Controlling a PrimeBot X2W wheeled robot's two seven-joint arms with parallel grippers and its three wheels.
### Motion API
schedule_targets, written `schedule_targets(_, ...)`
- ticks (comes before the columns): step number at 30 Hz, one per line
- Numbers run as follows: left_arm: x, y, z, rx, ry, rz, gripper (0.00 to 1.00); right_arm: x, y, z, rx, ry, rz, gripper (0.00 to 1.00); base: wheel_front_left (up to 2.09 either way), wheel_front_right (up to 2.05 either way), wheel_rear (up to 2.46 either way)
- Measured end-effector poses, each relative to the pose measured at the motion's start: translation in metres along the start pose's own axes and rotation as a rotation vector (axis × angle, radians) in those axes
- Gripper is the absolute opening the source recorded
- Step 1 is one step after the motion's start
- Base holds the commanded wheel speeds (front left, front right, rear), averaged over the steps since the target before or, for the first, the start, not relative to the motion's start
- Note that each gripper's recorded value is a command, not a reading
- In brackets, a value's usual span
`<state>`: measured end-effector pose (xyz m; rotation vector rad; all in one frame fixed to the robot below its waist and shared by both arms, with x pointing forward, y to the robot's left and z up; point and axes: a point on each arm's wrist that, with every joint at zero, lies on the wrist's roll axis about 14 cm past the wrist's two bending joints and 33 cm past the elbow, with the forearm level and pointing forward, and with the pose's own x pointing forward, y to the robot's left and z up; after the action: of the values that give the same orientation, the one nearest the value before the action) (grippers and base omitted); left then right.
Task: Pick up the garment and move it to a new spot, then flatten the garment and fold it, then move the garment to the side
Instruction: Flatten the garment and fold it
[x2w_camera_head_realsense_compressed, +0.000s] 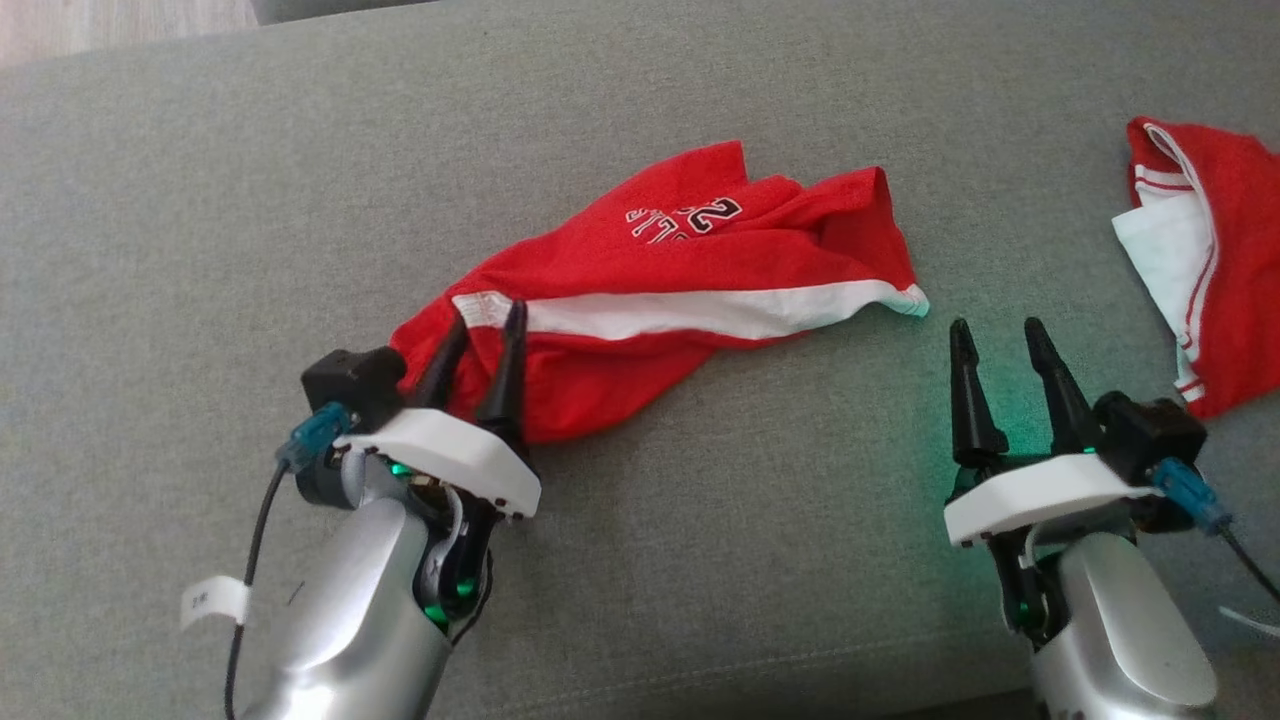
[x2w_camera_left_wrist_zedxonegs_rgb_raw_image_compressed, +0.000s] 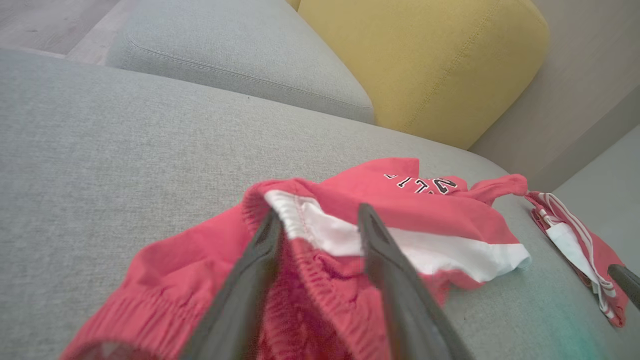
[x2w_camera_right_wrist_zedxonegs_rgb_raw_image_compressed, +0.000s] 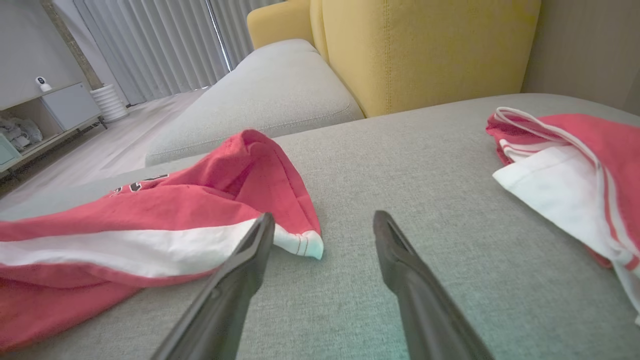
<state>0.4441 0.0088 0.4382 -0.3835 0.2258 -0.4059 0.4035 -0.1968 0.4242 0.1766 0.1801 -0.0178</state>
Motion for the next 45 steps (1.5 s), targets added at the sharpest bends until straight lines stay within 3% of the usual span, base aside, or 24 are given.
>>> schedule_targets(1, 0.000, -0.001, 0.000, 0.001, 0.001, -0.002, 0.44, 0.001, 0.000, 0.001, 0.000, -0.002, 0.002, 1.00, 0.00, 0.00, 0.00)
schedule_targets(2, 0.000, 0.000, 0.000, 0.002, 0.000, 0.001, 0.12, 0.001, 0.001, 0.001, -0.001, -0.003, 0.002, 1.00, 0.00, 0.00, 0.00)
schedule_targets(3, 0.000, 0.000, 0.000, 0.003, -0.001, 0.005, 0.00, 0.001, 0.001, 0.001, -0.001, -0.002, 0.002, 1.00, 0.00, 0.00, 0.00)
schedule_targets(9, 0.000, 0.003, 0.003, 0.005, -0.008, 0.021, 0.00, 0.000, 0.000, 0.000, 0.005, 0.001, -0.001, 1.00, 0.00, 0.00, 0.00)
schedule_targets(17, -0.016, 0.035, 0.006, 0.040, -0.027, 0.127, 0.00, 0.004, 0.006, -0.018, 0.075, 0.051, 0.002, 1.00, 0.00, 0.00, 0.00)
schedule_targets(22, -0.026, 0.047, -0.004, 0.031, -0.003, 0.157, 0.00, 0.009, 0.018, -0.041, 0.081, 0.129, 0.032, 1.00, 0.00, 0.00, 0.00)
schedule_targets(31, -0.029, 0.055, -0.007, 0.032, 0.005, 0.175, 0.00, 0.031, 0.042, -0.046, 0.067, 0.164, 0.101, 1.00, 0.00, 0.00, 0.00)
schedule_targets(33, -0.029, 0.056, -0.007, 0.032, 0.005, 0.177, 0.00, 0.029, 0.046, -0.053, 0.059, 0.187, 0.115, 0.95, 0.00, 0.00, 0.00)
schedule_targets(39, -0.029, 0.057, -0.007, 0.031, 0.004, 0.178, 0.00, 0.029, 0.049, -0.056, 0.048, 0.196, 0.127, 0.92, 0.00, 0.00, 0.00)
schedule_targets(41, -0.028, 0.057, -0.008, 0.030, 0.005, 0.177, 0.00, 0.028, 0.050, -0.057, 0.043, 0.200, 0.134, 0.86, 0.00, 0.00, 0.00)
schedule_targets(43, -0.028, 0.056, -0.008, 0.029, 0.007, 0.175, 0.00, 0.027, 0.053, -0.059, 0.031, 0.205, 0.145, 0.71, 0.00, 0.00, 0.00)
schedule_targets(45, -0.027, 0.056, -0.009, 0.029, 0.009, 0.175, 0.00, 0.026, 0.054, -0.061, 0.029, 0.211, 0.149, 0.32, 0.00, 0.00, 0.00)
